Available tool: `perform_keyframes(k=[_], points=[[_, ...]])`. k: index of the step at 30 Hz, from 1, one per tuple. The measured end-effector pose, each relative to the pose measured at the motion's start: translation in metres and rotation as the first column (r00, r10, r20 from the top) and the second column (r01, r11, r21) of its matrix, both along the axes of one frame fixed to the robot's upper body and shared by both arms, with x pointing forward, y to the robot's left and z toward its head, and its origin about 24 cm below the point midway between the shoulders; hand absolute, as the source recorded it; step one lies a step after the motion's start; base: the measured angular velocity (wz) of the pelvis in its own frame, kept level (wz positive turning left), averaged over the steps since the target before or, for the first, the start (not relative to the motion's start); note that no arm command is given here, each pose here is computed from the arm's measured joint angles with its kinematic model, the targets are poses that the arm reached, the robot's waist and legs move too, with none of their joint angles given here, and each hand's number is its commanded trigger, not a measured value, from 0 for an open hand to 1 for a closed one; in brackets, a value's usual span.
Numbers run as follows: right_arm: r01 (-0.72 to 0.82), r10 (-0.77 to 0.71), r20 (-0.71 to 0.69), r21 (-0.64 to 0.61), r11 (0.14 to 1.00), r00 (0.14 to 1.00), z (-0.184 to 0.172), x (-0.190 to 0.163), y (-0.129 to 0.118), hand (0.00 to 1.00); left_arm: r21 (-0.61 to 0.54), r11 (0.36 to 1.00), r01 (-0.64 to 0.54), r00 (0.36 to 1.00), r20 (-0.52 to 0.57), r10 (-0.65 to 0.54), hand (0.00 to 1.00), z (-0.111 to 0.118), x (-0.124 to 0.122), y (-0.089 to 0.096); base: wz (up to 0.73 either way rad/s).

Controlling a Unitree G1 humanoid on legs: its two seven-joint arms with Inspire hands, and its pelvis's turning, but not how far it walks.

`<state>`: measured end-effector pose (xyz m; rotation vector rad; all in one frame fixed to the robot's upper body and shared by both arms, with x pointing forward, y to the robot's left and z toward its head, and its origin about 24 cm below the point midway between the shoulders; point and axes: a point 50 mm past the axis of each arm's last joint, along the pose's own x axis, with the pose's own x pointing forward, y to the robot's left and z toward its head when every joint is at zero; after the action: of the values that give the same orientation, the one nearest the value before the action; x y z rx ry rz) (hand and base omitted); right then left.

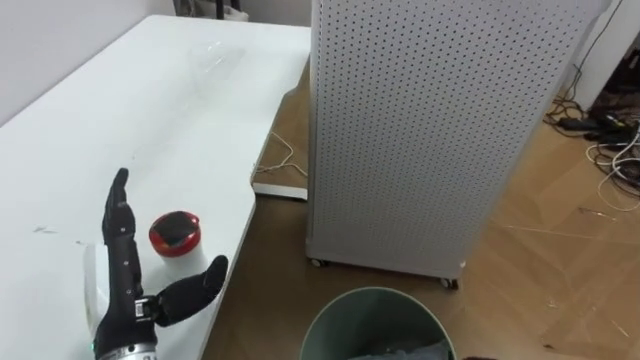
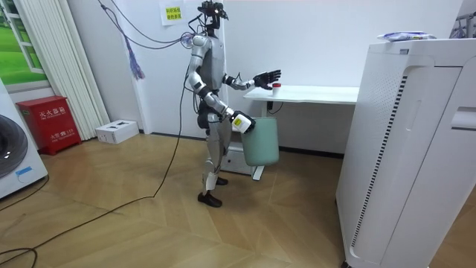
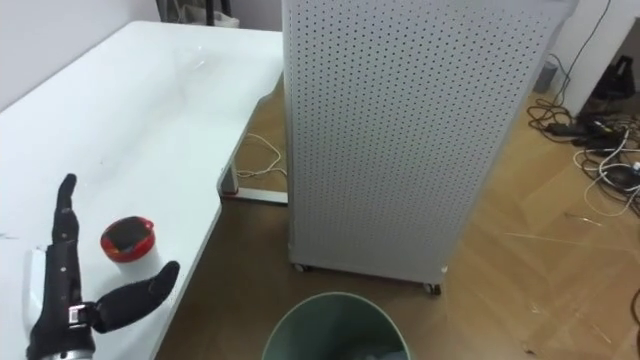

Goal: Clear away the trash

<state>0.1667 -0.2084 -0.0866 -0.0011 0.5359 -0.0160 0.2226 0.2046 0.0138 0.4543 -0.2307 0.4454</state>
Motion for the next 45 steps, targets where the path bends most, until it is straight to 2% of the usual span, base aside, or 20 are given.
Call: perform_keyframes(k=[10, 18, 20, 22, 30, 38, 45], points=[[-0.046, 0.046, 0.006, -0.029, 0.999, 0.999, 0.001, 0.003, 0.004, 1.00, -0.174, 0.976, -0.128, 0.982, -0.160, 0.100, 0.00, -0.033, -0.010, 0.014, 0.06], [-0.052, 0.052, -0.002, -0.047, 0.998, 0.999, 0.000, 0.002, 0.006, 1.00, -0.185, 0.973, -0.138, 0.980, -0.166, 0.108, 0.00, -0.034, -0.008, 0.016, 0.19], [-0.004, 0.003, -0.014, -0.066, 0.998, 1.000, 0.000, 0.001, -0.002, 1.00, -0.212, 0.976, -0.053, 0.990, -0.135, 0.025, 0.00, -0.028, 0.004, -0.003, 0.60], [-0.022, 0.022, -0.012, -0.073, 0.997, 1.000, 0.000, 0.002, 0.001, 1.00, -0.214, 0.976, -0.030, 0.990, -0.138, 0.000, 0.00, -0.029, 0.005, -0.008, -0.28], [-0.039, 0.040, 0.010, -0.055, 0.998, 0.999, 0.004, 0.003, 0.004, 1.00, -0.230, 0.967, -0.114, 0.971, -0.234, 0.059, 0.00, -0.042, 0.002, 0.008, -0.20], [-0.070, 0.069, -0.024, -0.037, 0.997, 0.997, 0.000, -0.003, 0.006, 1.00, -0.282, 0.946, -0.161, 0.963, -0.255, 0.087, 0.00, -0.044, 0.009, 0.012, -0.08], [-0.086, 0.085, -0.027, -0.030, 0.996, 0.996, 0.000, -0.003, 0.008, 1.00, -0.290, 0.944, -0.155, 0.964, -0.255, 0.080, 0.00, -0.043, 0.010, 0.012, -0.02]])
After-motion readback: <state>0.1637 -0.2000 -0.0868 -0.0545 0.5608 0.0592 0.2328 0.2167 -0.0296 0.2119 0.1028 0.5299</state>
